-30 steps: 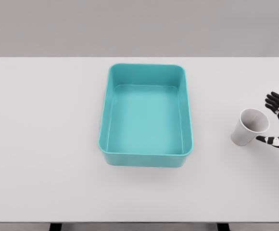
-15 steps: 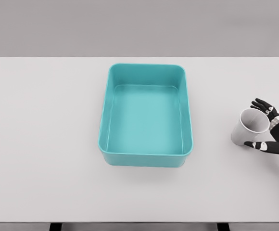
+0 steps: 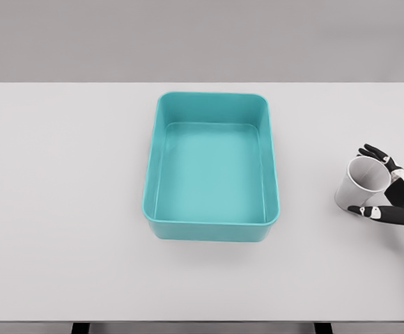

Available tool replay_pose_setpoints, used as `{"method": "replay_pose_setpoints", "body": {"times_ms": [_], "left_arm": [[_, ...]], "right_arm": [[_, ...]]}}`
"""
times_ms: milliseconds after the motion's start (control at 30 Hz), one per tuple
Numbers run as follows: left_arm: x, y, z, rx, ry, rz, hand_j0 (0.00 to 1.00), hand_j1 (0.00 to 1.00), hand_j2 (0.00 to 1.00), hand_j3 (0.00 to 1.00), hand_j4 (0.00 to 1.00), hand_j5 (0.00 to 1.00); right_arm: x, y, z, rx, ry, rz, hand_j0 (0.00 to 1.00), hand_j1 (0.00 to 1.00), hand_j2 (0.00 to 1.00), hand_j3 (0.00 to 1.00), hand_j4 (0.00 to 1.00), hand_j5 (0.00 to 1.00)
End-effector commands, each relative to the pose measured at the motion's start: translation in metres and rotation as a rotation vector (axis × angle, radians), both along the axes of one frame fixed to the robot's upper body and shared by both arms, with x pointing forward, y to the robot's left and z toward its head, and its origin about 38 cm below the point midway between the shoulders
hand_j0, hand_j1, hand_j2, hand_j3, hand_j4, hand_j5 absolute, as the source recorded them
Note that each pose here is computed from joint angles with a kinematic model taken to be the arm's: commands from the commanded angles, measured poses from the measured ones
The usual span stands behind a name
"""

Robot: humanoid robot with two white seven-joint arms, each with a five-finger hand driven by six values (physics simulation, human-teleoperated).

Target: Put the paper cup into the basket with your right arm

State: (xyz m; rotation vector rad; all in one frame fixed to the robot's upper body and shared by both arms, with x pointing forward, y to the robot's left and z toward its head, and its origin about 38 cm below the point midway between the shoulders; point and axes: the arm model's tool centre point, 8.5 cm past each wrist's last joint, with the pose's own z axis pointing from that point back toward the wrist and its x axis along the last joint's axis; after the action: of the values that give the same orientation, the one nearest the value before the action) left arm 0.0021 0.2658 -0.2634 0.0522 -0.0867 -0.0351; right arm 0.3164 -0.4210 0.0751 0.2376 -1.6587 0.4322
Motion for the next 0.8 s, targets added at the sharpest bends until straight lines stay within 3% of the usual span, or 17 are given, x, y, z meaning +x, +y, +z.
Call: {"method": "replay_pose_setpoints", "body": {"times_ms": [0, 300, 500, 533, 733, 767], "left_arm": [[0.000, 0.000, 0.000, 0.000, 0.000, 0.000, 1.00, 1.00, 1.00, 1.00, 1.00, 1.00], [0.000, 0.000, 0.000, 0.000, 0.000, 0.000, 1.00, 1.00, 1.00, 1.00, 1.00, 1.00], [0.000, 0.000, 0.000, 0.000, 0.000, 0.000, 1.00, 1.00, 1.00, 1.00, 1.00, 1.00], [0.000, 0.000, 0.000, 0.000, 0.000, 0.000, 1.00, 1.00, 1.00, 1.00, 1.00, 1.00], [0.000, 0.000, 0.000, 0.000, 0.000, 0.000, 1.00, 1.00, 1.00, 1.00, 1.00, 1.00], [0.000, 0.000, 0.000, 0.000, 0.000, 0.000, 1.00, 1.00, 1.00, 1.00, 1.00, 1.00]], "right_arm": [[0.000, 0.002, -0.002, 0.006, 0.003, -0.001, 1.00, 1.00, 1.00, 1.00, 1.00, 1.00], [0.002, 0.004, -0.009, 0.015, 0.035, -0.001, 1.00, 1.00, 1.00, 1.00, 1.00, 1.00], [0.003, 0.007, -0.013, 0.016, 0.045, 0.007, 0.95, 0.95, 0.95, 0.95, 0.95, 0.95], [0.003, 0.007, -0.013, 0.015, 0.046, 0.008, 0.88, 0.88, 0.88, 0.88, 0.88, 0.88], [0.003, 0.009, -0.013, 0.012, 0.047, 0.015, 0.74, 0.74, 0.74, 0.74, 0.74, 0.74], [0.003, 0.009, -0.013, 0.012, 0.045, 0.014, 0.68, 0.68, 0.68, 0.68, 0.68, 0.68]]}}
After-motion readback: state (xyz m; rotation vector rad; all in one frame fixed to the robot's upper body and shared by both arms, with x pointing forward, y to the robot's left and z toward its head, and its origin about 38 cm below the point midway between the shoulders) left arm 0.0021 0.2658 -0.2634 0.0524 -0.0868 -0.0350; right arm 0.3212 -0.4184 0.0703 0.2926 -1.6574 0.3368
